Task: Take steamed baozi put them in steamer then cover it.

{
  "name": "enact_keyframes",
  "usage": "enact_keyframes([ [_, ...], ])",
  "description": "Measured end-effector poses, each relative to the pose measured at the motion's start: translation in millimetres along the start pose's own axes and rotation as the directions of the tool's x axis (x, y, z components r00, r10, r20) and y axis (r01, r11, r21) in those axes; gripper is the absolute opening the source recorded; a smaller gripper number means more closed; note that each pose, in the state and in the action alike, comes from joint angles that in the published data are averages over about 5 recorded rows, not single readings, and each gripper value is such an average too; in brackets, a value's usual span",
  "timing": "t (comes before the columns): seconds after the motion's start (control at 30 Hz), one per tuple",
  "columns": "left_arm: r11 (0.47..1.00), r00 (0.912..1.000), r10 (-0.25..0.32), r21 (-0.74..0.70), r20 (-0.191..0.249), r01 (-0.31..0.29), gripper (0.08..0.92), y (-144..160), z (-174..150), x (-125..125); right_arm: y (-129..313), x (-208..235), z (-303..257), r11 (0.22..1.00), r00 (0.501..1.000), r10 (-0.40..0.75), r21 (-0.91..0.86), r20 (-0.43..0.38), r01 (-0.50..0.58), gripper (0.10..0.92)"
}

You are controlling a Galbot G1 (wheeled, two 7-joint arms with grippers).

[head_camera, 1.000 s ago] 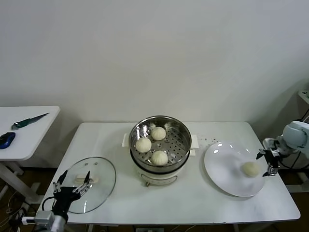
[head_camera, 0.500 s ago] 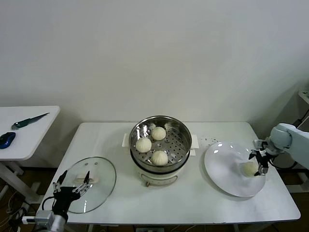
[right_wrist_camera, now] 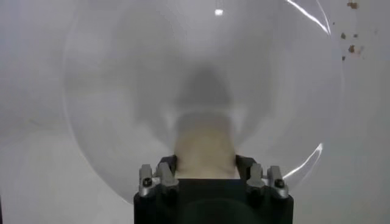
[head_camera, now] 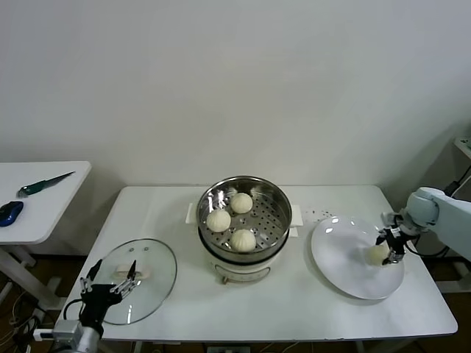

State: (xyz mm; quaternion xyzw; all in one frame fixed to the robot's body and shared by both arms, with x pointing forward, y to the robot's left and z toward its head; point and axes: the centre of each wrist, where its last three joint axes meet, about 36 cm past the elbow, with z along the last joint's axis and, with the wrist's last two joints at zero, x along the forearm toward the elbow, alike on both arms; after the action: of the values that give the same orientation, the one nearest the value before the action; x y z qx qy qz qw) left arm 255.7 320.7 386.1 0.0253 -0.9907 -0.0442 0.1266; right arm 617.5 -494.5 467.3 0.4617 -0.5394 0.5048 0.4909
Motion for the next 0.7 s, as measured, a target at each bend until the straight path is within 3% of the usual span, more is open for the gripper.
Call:
enact_keyframes([
  [0.3,1.000,1.0000,0.002,-0.002,0.005,-0.002,0.823,0,-4,-2,-27,62,-29,0.998,0.999,0.032,0.052,0.042,-0.034,0.636],
  [0.7,1.000,0.9998,0.017,-0.010,0.011,-0.017,0.823,0,-12,-4,-58,234,-145,0.973,0.973,0.115,0.172,0.202,-0.151,0.636],
])
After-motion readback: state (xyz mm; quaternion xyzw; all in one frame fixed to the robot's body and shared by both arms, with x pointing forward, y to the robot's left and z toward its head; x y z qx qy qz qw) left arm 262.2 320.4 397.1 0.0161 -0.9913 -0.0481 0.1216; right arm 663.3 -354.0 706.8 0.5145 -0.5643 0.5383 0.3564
